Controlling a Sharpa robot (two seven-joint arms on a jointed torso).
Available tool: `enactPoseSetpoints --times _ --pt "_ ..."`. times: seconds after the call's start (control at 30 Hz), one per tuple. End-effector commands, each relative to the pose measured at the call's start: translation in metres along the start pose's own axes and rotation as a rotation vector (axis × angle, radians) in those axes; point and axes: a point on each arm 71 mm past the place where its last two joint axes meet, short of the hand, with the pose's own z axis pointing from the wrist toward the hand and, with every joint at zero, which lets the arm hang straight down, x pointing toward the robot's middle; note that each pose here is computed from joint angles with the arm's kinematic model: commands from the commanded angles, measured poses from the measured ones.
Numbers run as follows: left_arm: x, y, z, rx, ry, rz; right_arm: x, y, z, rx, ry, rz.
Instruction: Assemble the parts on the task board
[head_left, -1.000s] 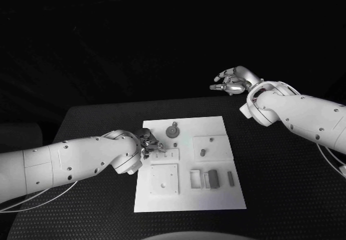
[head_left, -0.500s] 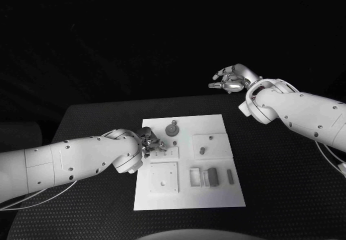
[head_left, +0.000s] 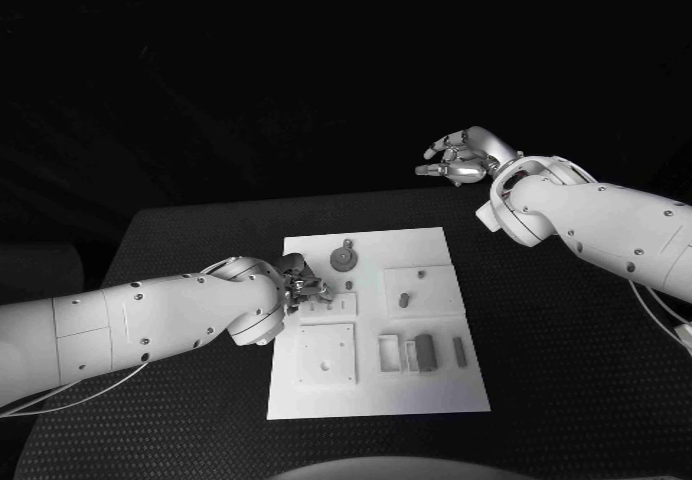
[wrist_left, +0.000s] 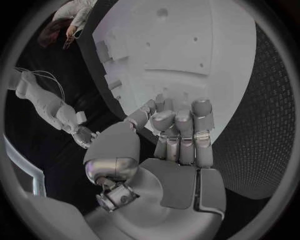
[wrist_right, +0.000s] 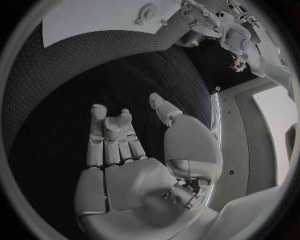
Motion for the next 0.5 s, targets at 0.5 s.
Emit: enactPoseSetpoints --times 0.5 --pt "0.0058 0.0004 0.0039 -0.003 0.01 0.053 0.0021 0.0032 0.0004 -0.014 0.021 0.004"
